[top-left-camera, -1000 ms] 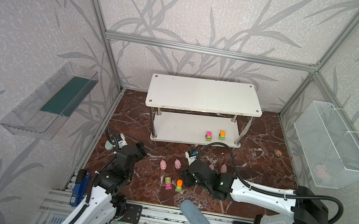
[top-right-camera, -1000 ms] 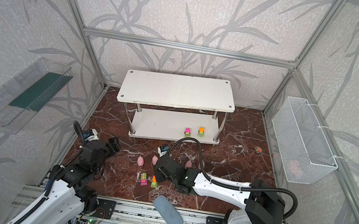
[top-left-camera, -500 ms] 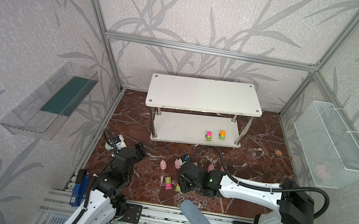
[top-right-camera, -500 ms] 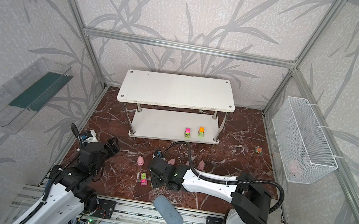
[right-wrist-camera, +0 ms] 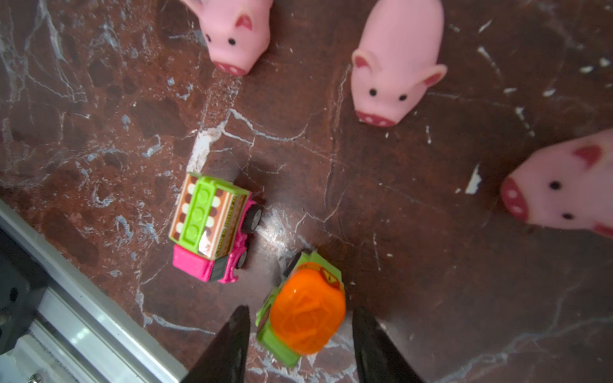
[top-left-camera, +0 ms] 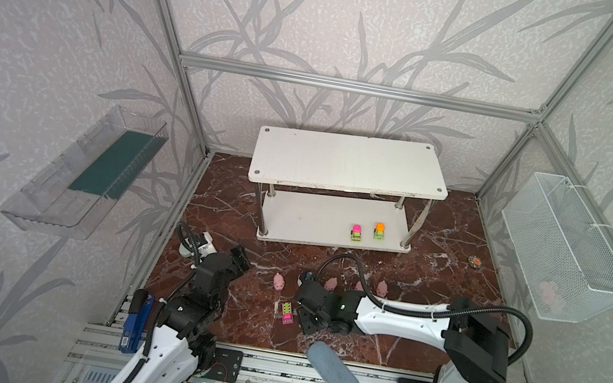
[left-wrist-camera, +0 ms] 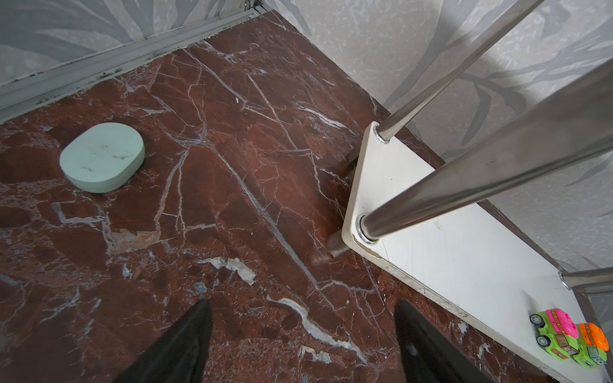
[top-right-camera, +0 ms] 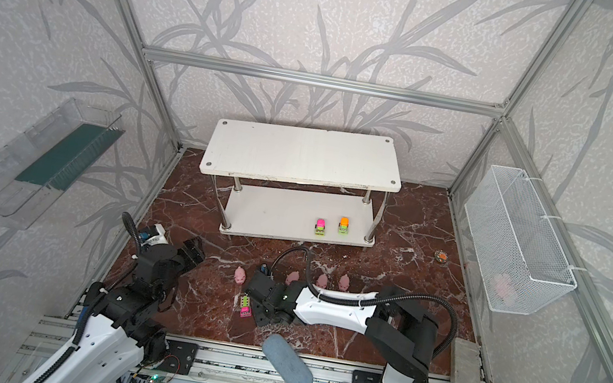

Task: Place and organize the plastic toys onto the shelf
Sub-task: 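Lower the right gripper and grasp the orange-topped car, then carry the orange-topped car with the right gripper to the lower shelf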

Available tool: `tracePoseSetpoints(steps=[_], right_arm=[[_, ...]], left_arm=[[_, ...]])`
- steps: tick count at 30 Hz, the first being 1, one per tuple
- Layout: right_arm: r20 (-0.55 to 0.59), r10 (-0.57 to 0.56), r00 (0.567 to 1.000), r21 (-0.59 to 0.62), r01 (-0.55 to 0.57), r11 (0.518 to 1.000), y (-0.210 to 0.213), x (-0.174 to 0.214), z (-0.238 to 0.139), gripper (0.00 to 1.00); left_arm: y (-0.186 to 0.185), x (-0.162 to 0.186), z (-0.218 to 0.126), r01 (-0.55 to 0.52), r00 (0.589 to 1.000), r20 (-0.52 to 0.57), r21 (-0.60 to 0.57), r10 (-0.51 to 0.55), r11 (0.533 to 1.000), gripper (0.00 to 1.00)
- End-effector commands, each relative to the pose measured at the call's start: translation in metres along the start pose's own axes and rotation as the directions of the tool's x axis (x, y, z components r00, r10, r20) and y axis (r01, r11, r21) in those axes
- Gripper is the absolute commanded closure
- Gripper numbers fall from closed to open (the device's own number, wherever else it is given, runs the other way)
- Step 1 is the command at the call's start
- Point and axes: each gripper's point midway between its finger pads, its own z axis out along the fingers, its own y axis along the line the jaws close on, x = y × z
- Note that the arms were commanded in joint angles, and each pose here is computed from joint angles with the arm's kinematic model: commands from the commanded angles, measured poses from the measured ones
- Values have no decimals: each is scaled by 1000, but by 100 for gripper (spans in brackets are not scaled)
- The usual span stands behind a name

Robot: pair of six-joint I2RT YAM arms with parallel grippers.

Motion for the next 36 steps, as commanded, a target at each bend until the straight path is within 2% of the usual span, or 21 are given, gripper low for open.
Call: tracePoseSetpoints(steps=[1,10,23,31,36], right_arm=[[2,-5,1000,-10,5,1000,7,-4,2,49],[27,8,1000,5,-8,1000,7,-11,7,50],[34,18,999,56,-20,998,-1,-13,8,72],[91,8,996,100,-17,995,-12,-22,-20,75],[245,-19,969,154,-20,988,-20,-56,-67,75]], left_arm=[[2,0,0,14,1000,3,-9,-14,1000,16],[3,1,2,13,1000,4,-14,-13,1000,16],[4,3,2,12,1000,-1,-16,-12,1000,16],[4,3,2,15,1000,0,-13,-15,1000,16],[3,3,2,16,1000,1,-9,-16,1000,16]])
